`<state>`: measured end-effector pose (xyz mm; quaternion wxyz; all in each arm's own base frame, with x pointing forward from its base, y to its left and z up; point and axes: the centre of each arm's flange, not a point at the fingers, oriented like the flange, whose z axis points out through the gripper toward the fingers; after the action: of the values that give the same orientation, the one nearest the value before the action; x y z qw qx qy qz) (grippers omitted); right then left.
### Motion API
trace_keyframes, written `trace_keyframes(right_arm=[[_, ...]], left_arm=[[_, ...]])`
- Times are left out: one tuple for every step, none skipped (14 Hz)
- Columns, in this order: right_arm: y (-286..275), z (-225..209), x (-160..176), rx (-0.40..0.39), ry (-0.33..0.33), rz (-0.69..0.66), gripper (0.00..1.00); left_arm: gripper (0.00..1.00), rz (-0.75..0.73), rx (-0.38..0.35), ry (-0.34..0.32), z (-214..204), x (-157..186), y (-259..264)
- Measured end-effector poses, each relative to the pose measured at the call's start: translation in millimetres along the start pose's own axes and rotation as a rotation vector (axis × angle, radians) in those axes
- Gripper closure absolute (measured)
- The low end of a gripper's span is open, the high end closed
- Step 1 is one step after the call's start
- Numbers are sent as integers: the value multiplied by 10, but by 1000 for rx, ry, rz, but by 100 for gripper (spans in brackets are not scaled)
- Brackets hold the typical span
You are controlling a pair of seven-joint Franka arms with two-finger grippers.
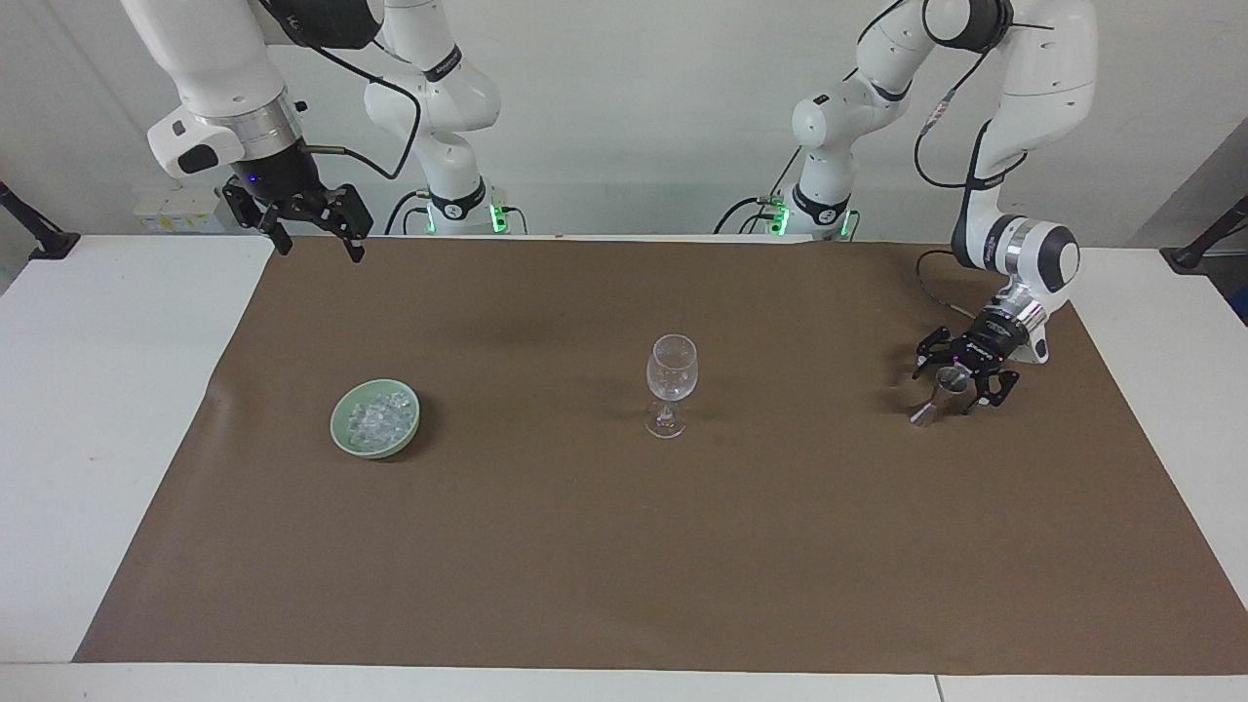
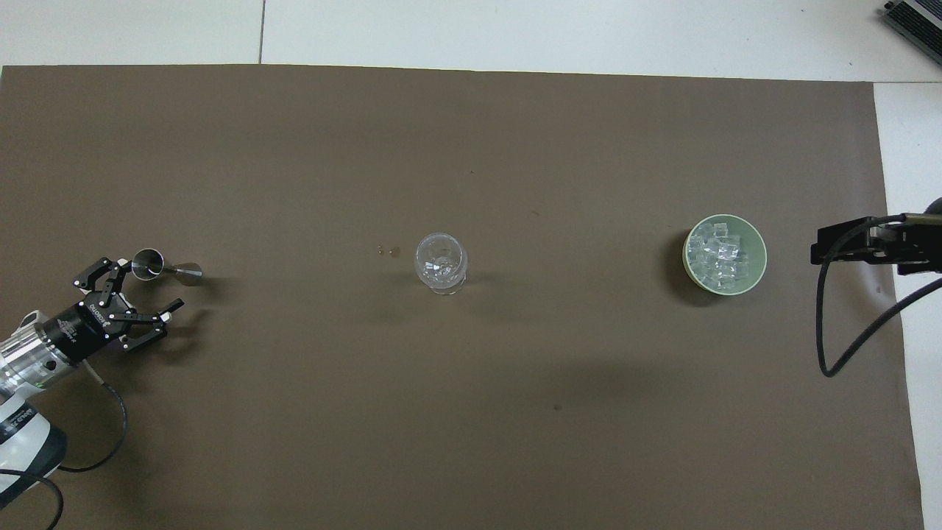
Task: Pour wine and add ice with both arms
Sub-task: 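Close the left gripper around the metal jigger cup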
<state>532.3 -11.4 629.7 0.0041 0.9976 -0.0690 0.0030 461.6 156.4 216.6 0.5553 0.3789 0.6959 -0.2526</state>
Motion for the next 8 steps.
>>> trace_keyframes(right_arm=[[0, 0, 0, 0, 0, 0, 0], [0, 0, 0, 0, 0, 0, 0], [0, 0, 0, 0, 0, 0, 0], [0, 0, 0, 0, 0, 0, 0], [0, 0, 0, 0, 0, 0, 0], [0, 0, 0, 0, 0, 0, 0], [0, 0, 0, 0, 0, 0, 0], [0, 0, 0, 0, 0, 0, 0]], left_arm=[[0, 0, 1, -2, 21, -7, -4], [0, 0, 3, -3, 34, -10, -8], [0, 2, 5, -3, 47, -14, -12], [0, 6, 10, -4, 69, -20, -19], [0, 11, 13, -4, 87, -26, -25], [1, 17, 14, -5, 93, -27, -27], [7, 20, 13, -5, 94, -27, -27], [7, 23, 13, -5, 95, -25, -27]])
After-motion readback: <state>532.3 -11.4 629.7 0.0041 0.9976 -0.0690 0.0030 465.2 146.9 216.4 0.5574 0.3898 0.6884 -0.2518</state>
